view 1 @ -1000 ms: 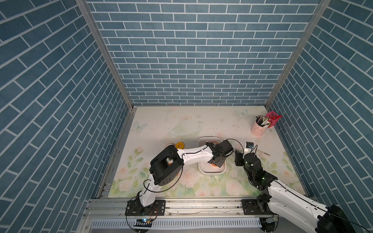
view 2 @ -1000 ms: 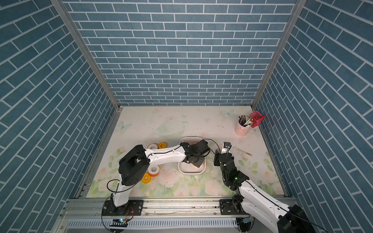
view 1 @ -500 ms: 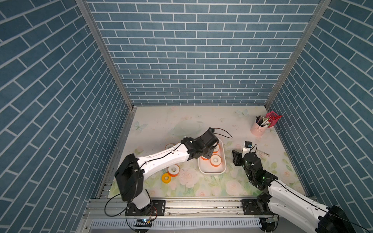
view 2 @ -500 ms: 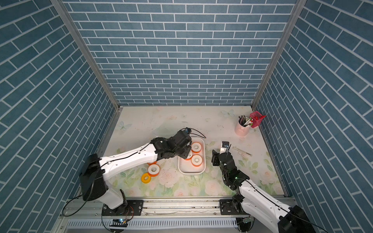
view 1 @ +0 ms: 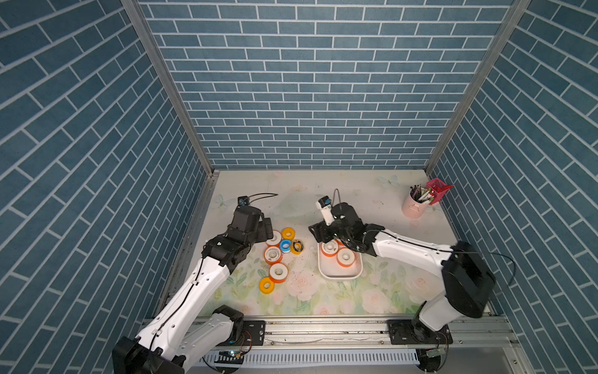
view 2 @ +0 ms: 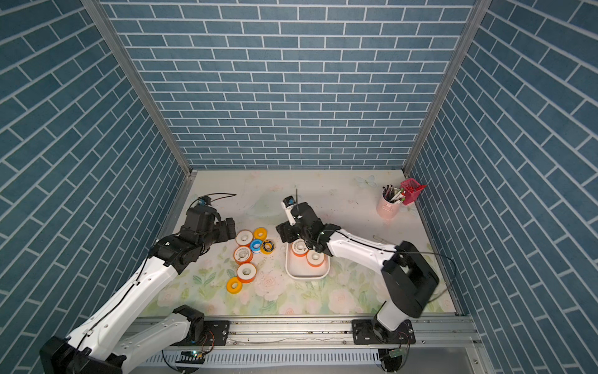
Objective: Put the sealing tape into the storage box
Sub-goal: Pick up the sealing tape at the center of the board.
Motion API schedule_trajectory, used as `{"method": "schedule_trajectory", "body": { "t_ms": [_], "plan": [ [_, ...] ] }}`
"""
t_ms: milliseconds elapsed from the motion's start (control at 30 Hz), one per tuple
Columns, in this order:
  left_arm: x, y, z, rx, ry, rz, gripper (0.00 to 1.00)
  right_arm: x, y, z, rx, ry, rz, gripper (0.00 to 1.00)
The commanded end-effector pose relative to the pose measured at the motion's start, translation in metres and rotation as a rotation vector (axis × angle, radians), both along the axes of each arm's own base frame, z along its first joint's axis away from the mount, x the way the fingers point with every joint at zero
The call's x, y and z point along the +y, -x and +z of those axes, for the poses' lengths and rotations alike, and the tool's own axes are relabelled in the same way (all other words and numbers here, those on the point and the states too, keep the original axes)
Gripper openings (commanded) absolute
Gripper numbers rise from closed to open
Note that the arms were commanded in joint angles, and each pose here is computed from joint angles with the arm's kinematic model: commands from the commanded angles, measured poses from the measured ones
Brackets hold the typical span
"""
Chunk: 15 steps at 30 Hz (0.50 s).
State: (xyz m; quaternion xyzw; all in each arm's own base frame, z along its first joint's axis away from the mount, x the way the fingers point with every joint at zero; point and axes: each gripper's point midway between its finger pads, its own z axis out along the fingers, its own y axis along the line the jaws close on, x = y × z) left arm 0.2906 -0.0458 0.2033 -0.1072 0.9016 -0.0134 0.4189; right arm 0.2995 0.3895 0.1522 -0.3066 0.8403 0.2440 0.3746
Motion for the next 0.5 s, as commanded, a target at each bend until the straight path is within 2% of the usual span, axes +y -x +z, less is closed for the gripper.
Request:
{"method": "schedule_trajectory", "body": {
  "t_ms": [0, 67, 267, 333, 467],
  "plan": [
    [0.025, 0.004, 0.009, -0.042, -0.033, 0.099, 0.97, 0.033, 0.006, -0.025, 0.033, 0.122, 0.096, 0.85],
    [0.034, 0.004, 0.01, -0.059, -0.035, 0.134, 0.98, 0.06, 0.003, -0.027, 0.03, 0.143, 0.134, 0.89],
    [0.041, 0.005, 0.013, -0.072, -0.013, 0.15, 0.98, 0.118, -0.014, -0.056, 0.056, 0.191, 0.176, 0.94],
    [0.042, 0.005, 0.015, -0.082, -0.014, 0.155, 0.98, 0.131, -0.018, -0.065, 0.063, 0.205, 0.183, 1.0],
    [0.043, 0.006, 0.015, -0.082, -0.016, 0.162, 0.98, 0.156, -0.02, -0.081, 0.071, 0.236, 0.219, 1.0]
  ]
}}
